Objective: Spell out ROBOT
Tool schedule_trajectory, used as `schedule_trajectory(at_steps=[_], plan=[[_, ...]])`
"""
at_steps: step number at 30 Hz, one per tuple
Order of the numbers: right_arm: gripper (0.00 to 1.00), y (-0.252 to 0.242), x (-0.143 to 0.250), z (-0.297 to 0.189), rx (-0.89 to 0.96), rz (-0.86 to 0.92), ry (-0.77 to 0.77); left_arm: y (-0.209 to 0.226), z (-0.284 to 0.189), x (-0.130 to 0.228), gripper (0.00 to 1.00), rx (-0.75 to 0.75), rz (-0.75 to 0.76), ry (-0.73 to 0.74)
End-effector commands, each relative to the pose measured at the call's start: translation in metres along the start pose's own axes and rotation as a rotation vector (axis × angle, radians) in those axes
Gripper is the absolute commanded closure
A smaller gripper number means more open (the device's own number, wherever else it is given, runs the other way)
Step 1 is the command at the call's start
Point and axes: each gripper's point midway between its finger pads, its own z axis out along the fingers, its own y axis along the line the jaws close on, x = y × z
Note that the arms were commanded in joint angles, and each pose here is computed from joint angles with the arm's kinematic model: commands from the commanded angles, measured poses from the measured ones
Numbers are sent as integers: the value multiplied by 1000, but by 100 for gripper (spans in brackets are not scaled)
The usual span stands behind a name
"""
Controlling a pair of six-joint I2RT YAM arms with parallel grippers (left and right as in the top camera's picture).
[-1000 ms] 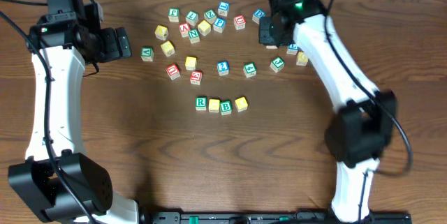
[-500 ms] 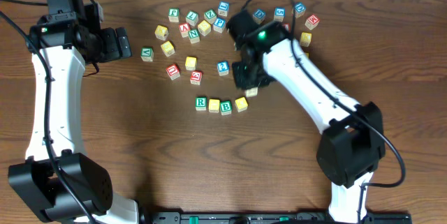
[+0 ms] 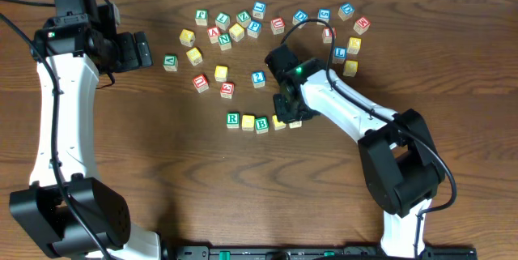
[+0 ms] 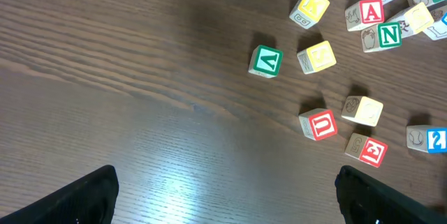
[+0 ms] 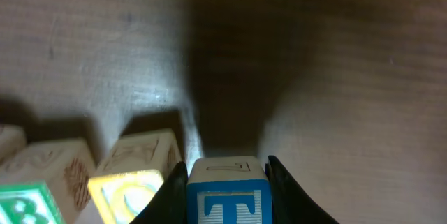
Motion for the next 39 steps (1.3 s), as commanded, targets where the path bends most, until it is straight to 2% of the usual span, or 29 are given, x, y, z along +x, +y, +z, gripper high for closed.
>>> schedule_trajectory(at_steps=[1, 20, 24, 26, 27, 29, 39], plan=[[83, -5, -1, 9, 22, 15, -19, -2, -11, -8, 2, 10, 4, -33], [81, 20, 7, 13, -38, 16, -21, -2, -11, -7, 2, 10, 4, -33], [74, 20, 7, 13, -38, 27, -20, -2, -11, -7, 2, 10, 4, -33], [68, 20, 7, 13, -38, 31, -20, -2, -11, -8, 2, 10, 4, -33], [61, 20, 8, 13, -41, 30, -14, -2, -11, -8, 2, 10, 4, -33], [58, 22, 10, 12, -49, 30, -6, -2, -11, -7, 2, 10, 4, -33], [54, 22, 4, -24, -63, 13, -30, -2, -11, -7, 2, 10, 4, -33]])
